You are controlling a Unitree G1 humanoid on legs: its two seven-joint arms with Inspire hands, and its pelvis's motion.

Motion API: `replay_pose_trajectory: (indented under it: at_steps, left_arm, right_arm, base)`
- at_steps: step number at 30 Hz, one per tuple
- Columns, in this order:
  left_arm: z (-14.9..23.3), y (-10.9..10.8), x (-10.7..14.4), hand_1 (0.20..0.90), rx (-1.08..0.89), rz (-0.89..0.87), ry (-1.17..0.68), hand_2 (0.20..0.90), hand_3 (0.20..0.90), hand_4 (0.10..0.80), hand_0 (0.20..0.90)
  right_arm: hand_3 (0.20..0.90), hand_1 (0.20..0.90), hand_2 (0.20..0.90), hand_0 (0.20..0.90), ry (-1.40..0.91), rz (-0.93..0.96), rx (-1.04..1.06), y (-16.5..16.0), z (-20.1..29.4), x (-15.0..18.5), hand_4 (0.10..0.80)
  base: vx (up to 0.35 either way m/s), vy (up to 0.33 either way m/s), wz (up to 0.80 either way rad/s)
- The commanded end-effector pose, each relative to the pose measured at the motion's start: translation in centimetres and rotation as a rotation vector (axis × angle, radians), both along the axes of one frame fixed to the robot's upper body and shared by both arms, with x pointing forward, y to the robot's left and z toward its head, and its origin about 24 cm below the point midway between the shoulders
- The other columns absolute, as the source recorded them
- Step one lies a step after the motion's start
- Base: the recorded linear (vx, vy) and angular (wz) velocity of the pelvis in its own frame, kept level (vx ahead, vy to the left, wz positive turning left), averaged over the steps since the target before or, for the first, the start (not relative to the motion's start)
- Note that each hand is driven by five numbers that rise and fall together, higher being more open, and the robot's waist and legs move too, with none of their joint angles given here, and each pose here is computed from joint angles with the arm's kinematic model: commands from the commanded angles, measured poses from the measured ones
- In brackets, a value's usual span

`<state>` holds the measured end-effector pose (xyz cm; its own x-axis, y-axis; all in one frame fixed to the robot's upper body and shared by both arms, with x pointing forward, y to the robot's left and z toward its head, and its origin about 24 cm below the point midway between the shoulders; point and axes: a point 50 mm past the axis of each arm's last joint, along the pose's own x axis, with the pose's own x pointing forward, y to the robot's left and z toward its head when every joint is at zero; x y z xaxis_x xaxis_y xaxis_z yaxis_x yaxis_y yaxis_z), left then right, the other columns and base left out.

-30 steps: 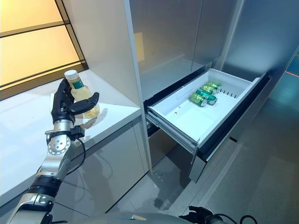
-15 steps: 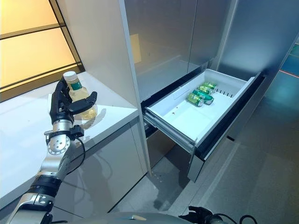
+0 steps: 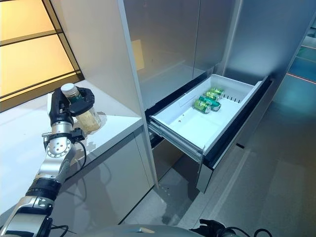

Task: Put drinks into fridge and close the fridge

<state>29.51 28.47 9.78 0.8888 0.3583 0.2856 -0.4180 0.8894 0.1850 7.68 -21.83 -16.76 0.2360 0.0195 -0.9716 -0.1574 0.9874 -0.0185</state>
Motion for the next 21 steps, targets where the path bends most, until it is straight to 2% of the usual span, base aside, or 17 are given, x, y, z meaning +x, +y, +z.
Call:
replay_pose_trajectory:
  at_steps: [1,3,10,11,12,13,14,15,21]
  left_arm:
    - [7.2,-0.2,2.0,0.324,0.148,-0.013,-0.254,0.324,0.227,0.127,0.324]
    - [7.3,-0.3,2.1,0.300,0.148,-0.020,-0.257,0.300,0.200,0.100,0.300]
    - [7.1,-0.9,2.0,0.300,0.144,-0.029,-0.266,0.300,0.200,0.100,0.300]
    - [7.1,-0.9,2.0,0.406,0.144,-0.028,-0.263,0.406,0.324,0.224,0.406]
    - [7.0,-0.9,2.0,0.585,0.144,-0.028,-0.260,0.585,0.532,0.432,0.585]
    - [6.9,-0.9,2.0,0.811,0.144,-0.028,-0.258,0.811,0.796,0.696,0.811]
    - [6.8,-0.9,2.0,0.811,0.141,-0.029,-0.253,0.811,0.796,0.696,0.811]
    - [6.6,-0.9,2.0,0.900,0.140,-0.031,-0.243,0.900,0.900,0.800,0.900]
    - [6.1,-0.8,2.0,0.900,0.096,-0.035,-0.223,0.900,0.900,0.800,0.900]
  right_arm:
    - [0.900,0.900,0.900,0.900,0.082,0.049,-0.013,-0.4,-0.3,-1.9,0.800]
    - [0.900,0.900,0.900,0.900,0.082,0.047,-0.013,-0.4,-0.3,-1.9,0.800]
    - [0.900,0.900,0.900,0.900,0.082,0.050,-0.010,-0.5,-0.3,-2.0,0.800]
    - [0.900,0.900,0.900,0.900,0.082,0.050,-0.009,-0.4,-0.3,-2.0,0.800]
    - [0.900,0.900,0.900,0.900,0.081,0.050,-0.010,-0.4,-0.3,-2.0,0.800]
    - [0.900,0.900,0.900,0.900,0.081,0.049,-0.010,-0.4,-0.3,-2.0,0.800]
    - [0.900,0.900,0.900,0.900,0.081,0.049,-0.010,-0.4,-0.3,-2.1,0.800]
    - [0.900,0.900,0.900,0.900,0.083,0.049,-0.011,-0.4,-0.3,-2.1,0.800]
    - [0.900,0.900,0.900,0.900,0.087,0.046,-0.016,-0.5,-0.3,-2.1,0.800]
  base:
    - [0.000,0.000,0.00]
    - [0.000,0.000,0.00]
    - [0.000,0.000,0.00]
    - [0.000,0.000,0.00]
    - [0.000,0.000,0.00]
    - [0.000,0.000,0.00]
    - [0.000,0.000,0.00]
    - [0.000,0.000,0.00]
    - [0.000,0.000,0.00]
